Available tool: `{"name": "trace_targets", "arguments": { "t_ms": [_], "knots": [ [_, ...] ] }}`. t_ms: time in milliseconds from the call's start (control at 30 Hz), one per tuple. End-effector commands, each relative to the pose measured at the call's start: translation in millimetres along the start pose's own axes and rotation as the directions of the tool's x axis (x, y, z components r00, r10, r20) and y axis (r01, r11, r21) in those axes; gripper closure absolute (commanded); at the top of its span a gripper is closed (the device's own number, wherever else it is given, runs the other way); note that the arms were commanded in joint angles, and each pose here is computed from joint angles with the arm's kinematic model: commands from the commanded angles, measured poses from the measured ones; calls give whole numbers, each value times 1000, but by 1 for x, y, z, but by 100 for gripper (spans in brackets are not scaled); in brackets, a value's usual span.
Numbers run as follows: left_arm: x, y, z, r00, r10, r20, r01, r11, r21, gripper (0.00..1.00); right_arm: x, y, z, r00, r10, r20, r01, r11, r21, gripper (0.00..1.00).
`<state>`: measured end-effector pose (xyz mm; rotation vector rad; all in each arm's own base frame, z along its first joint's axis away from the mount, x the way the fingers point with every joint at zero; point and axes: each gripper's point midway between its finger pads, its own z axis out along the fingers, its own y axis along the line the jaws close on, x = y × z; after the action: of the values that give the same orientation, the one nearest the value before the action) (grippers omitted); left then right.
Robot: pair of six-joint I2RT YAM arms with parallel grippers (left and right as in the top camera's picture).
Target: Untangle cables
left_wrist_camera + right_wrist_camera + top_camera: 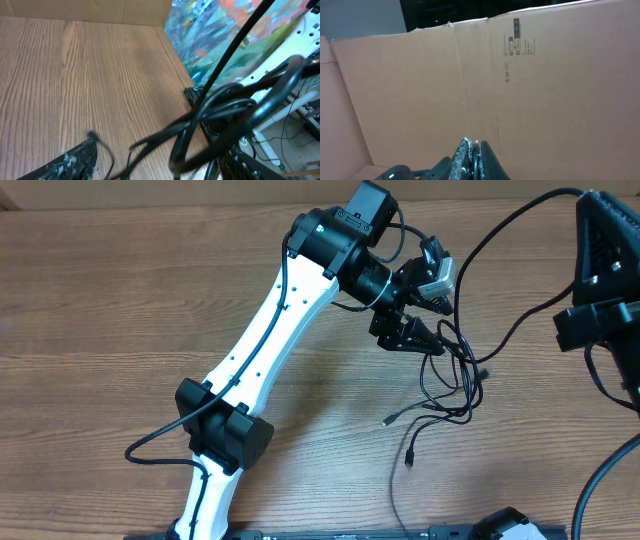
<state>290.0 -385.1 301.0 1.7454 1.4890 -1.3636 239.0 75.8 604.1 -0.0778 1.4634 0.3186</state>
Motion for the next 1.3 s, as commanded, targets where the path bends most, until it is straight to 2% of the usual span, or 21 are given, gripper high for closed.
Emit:
{"name": "trace_targets", "arguments": {
  "t_ms": [0,67,100,133,167,200,267,400,500,533,567,733,800,833,900,1000,1067,1133,1167,1267],
  "knots": [
    [-6,-5,2,999,7,32,-8,999,32,23,-12,-6,-8,999,-3,37,2,1000,29,96],
    [-6,-5,2,1000,2,32,-3,999,33,23,-12,-6,-8,999,-3,37,2,1000,29,96],
    [-5,-5,2,1000,-2,31,1,999,33,27,-12,-6,-8,999,-3,37,2,1000,29,96],
    [-5,-6,2,1000,-4,31,3,999,33,49,-12,-6,-8,999,-3,36,2,1000,29,96],
    [-5,-6,2,999,-10,30,9,999,34,85,-11,-6,-8,999,-4,34,3,1000,31,96],
    [-6,-8,4,999,-15,34,14,999,44,95,-11,-8,-8,999,-4,34,3,999,38,96],
    [-9,-13,9,999,-12,38,9,998,62,79,-11,-10,-8,999,-4,34,2,999,49,96],
    [-10,-18,15,999,-4,35,1,997,77,58,-11,-10,-8,999,-4,33,2,999,51,96],
    [-12,-18,16,999,-1,41,-3,997,82,52,-9,-10,-8,1000,-6,23,5,999,52,96],
    [-12,-19,16,999,-1,42,-3,997,83,62,-7,-10,-8,1000,-7,18,6,999,53,96],
    [-11,-18,16,999,-1,39,-2,997,81,95,-6,-11,-8,1000,-8,12,7,999,53,96],
    [-10,-18,17,999,-15,29,13,997,78,96,-1,-13,-8,1000,-12,-9,12,998,65,96],
    [5,-3,8,984,-171,-48,170,985,-21,96,3,-22,-9,1000,-15,-24,17,993,119,96],
    [20,9,-11,946,-309,-97,295,946,-136,96,6,-27,-9,999,-11,-32,15,989,147,96],
    [36,8,-50,894,-433,-117,395,883,-252,96,7,-34,-10,999,-13,-35,19,983,181,96],
    [37,-14,-131,858,-513,-32,462,797,-389,96,8,-50,-7,999,-19,-39,29,966,257,96],
    [36,-22,-174,834,-549,56,502,713,-489,96,11,-63,-2,999,-17,-50,32,950,311,96],
    [35,-44,-243,806,-553,210,548,565,-617,96,27,-98,12,995,26,-93,16,905,424,96],
    [37,-62,-285,772,-547,325,595,442,-671,96,40,-116,26,989,40,-140,26,898,439,96],
    [42,-84,-326,736,-515,439,638,310,-705,96,65,-148,49,971,95,-221,9,904,428,96]
  ]
}}
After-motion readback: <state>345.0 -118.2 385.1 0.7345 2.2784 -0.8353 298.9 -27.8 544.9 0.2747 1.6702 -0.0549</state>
